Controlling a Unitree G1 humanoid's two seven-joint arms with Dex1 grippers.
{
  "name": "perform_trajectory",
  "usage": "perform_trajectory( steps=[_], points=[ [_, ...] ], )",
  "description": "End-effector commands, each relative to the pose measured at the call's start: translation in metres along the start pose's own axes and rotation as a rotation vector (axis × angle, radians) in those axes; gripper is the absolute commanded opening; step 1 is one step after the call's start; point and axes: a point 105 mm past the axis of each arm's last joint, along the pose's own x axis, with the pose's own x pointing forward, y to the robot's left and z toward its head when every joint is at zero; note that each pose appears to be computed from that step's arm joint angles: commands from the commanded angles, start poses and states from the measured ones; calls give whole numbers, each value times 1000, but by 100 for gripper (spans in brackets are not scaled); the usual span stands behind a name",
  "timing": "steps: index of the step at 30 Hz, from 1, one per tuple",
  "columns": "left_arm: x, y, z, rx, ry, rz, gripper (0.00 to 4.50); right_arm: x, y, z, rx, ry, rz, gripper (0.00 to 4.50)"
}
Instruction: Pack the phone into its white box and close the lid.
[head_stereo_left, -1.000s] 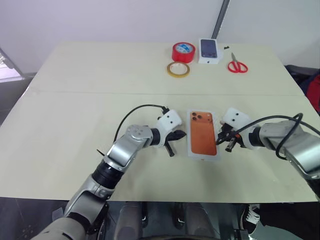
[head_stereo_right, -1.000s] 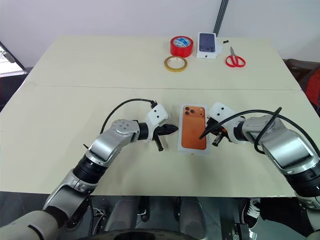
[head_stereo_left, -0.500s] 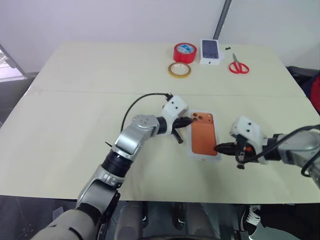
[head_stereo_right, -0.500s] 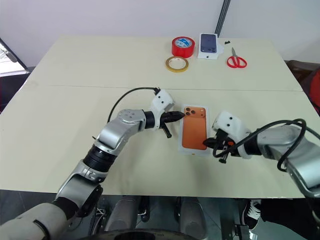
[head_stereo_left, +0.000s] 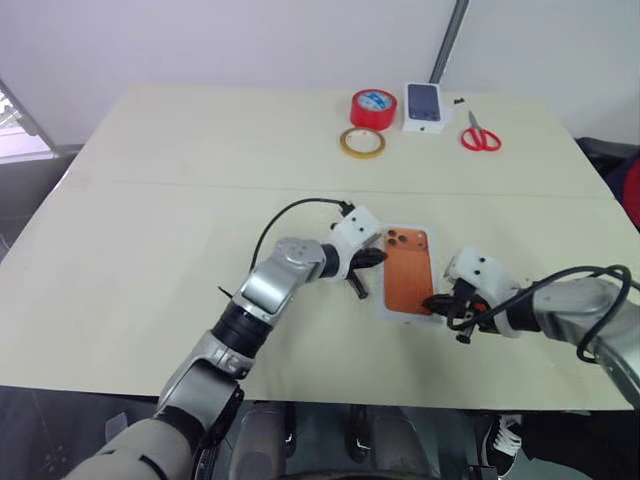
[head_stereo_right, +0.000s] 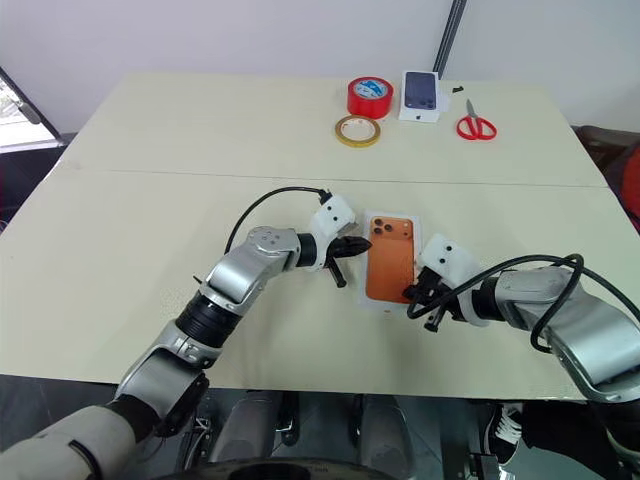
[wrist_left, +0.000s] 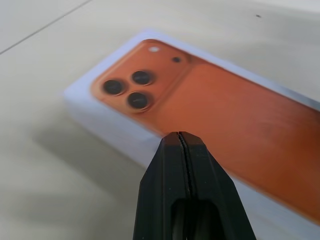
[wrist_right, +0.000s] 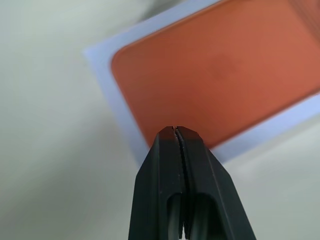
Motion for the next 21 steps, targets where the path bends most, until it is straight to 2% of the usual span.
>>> perform_trajectory(
  steps=[1,6,9,10,13,17,21],
  points=[
    [-43,37,23,9,-140,165,0,-20,-38,32,-84,-178,-167,5],
    [-99,67,16,46,-159,353,0,-35,-74,45,-75,-307,-253,5],
    [-155,78,0,22,-168,459,0,-43,-96,52,-32,-394,-304,5],
    [-176,83,-6,0,-170,518,0,-45,-106,50,-1,-416,-314,5],
    [-212,87,-19,-54,-174,631,0,-48,-124,39,47,-432,-313,5],
    [-235,83,-39,-71,-103,712,0,-48,-134,32,65,-428,-293,5],
    [-252,80,-51,-89,-76,775,0,-41,-124,31,61,-443,-201,5]
  ],
)
